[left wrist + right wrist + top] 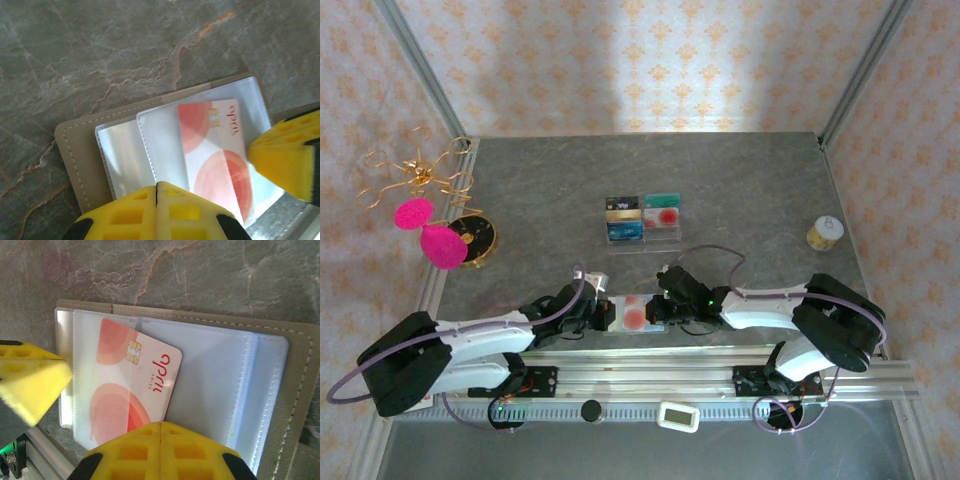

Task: Take the credit cards out of the card holder

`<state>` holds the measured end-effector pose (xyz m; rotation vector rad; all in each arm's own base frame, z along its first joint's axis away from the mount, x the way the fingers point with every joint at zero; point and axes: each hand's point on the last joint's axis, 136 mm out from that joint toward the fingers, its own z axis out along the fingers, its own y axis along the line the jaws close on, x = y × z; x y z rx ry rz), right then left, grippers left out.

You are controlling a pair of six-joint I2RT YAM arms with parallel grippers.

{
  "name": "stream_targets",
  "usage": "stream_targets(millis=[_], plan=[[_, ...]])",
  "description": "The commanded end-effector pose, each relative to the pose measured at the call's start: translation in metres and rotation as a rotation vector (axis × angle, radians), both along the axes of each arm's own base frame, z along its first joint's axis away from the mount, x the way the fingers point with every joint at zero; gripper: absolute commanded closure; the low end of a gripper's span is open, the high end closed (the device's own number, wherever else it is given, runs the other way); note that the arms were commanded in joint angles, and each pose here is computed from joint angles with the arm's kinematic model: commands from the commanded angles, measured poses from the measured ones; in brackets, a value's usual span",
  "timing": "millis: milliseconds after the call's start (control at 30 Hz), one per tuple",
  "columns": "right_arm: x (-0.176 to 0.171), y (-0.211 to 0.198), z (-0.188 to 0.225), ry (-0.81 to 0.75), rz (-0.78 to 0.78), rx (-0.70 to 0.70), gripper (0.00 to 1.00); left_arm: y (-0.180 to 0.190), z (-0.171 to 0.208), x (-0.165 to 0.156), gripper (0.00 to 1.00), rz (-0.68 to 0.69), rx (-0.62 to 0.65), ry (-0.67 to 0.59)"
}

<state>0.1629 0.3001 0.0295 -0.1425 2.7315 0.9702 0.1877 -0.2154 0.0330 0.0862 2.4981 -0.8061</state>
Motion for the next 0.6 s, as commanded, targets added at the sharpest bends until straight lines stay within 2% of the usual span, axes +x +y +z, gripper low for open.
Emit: stream_targets(millis=[0, 100, 233, 333, 400, 567], plan=[[0.002, -0.002, -0.003, -0.012, -0.009, -0.012, 1.00, -0.006, 0.027, 0.007, 1.00, -0.017, -0.034, -0.070], [0.002, -0.001, -0.003, -0.014, 0.000, -0.011, 1.00, -0.020, 0.040, 0.009, 1.00, -0.048, -0.076, -0.100], [0.004, 0.000, 0.000, -0.027, -0.002, -0.004, 0.99, -0.030, 0.025, 0.008, 1.00, -0.077, -0.046, -0.059], [0.006, 0.000, 0.006, -0.045, -0.005, 0.008, 0.82, -0.028, 0.014, 0.008, 1.00, -0.069, -0.031, -0.047], [0.007, 0.000, 0.010, -0.054, -0.010, 0.021, 0.76, -0.024, 0.004, 0.008, 1.00, -0.057, 0.009, -0.027], [0.009, 0.002, 0.009, -0.054, -0.008, 0.017, 0.73, -0.019, -0.007, 0.006, 1.00, -0.052, 0.042, -0.010]])
